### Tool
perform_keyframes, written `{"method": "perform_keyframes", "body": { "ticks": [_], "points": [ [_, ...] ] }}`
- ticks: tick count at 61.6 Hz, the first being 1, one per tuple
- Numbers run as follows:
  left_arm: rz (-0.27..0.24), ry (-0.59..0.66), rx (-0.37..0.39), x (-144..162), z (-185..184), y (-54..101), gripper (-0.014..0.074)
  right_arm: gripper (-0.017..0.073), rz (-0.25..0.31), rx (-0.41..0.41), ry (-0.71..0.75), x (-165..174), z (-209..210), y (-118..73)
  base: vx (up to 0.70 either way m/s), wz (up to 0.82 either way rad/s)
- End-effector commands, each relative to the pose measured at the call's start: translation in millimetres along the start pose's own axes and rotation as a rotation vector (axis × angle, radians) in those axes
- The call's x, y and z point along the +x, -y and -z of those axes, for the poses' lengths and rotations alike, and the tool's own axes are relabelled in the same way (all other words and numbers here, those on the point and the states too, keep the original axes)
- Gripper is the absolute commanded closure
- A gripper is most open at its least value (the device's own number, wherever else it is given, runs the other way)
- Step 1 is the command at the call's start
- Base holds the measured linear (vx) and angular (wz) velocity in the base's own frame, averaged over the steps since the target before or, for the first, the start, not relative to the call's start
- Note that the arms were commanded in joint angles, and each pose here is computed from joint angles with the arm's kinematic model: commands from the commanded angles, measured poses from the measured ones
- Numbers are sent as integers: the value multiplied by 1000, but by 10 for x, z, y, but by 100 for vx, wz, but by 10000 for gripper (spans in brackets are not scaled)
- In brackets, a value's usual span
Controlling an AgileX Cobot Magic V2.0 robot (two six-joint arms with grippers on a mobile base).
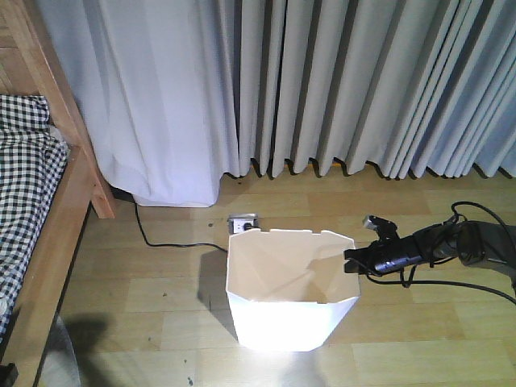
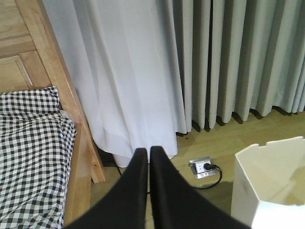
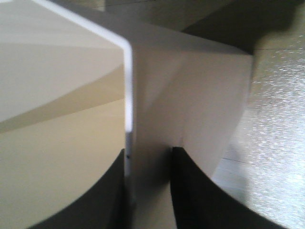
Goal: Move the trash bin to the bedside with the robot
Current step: 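Lower the held bin onto the floor near the bed with the right gripper, then open the right gripper to release the bin rim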
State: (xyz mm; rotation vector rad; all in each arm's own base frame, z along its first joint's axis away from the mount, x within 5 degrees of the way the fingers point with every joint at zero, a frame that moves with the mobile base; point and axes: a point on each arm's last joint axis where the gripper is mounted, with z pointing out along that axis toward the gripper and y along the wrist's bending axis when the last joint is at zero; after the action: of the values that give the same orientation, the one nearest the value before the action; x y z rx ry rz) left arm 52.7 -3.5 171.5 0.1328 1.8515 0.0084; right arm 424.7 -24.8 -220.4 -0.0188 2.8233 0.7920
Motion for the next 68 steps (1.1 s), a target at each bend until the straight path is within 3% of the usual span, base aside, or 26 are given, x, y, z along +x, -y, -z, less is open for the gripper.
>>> {"method": "perform_keyframes", "body": {
  "ticks": [1,11,20,28,37,46,56,64,68],
  "points": [
    [5,72,-5,-14,-5,-1,601,253,34,-47,52,-296,238,-135,0,0],
    [5,72,-5,-14,-5,-1,601,68,67,-33,26,-273,236,-123,0,0],
    [5,72,-5,-14,-5,-1,601,-9,81,-18,21,-269,236,-109,0,0],
    [5,72,-5,-14,-5,-1,601,-10,72,-23,20,-268,236,-114,0,0],
    [5,72,-5,-14,-5,-1,601,-10,67,-113,-48,-199,257,-171,0,0],
    [5,72,-5,-14,-5,-1,601,-8,11,-124,-2,-245,303,-133,0,0],
    [5,72,-5,-14,-5,-1,601,-8,70,-66,-37,-301,394,-137,0,0],
    [5,72,-5,-14,-5,-1,601,-8,44,9,-37,-396,532,-157,0,0],
    [5,72,-5,-14,-5,-1,601,-8,58,51,-38,-410,623,-189,0,0]
  ]
}}
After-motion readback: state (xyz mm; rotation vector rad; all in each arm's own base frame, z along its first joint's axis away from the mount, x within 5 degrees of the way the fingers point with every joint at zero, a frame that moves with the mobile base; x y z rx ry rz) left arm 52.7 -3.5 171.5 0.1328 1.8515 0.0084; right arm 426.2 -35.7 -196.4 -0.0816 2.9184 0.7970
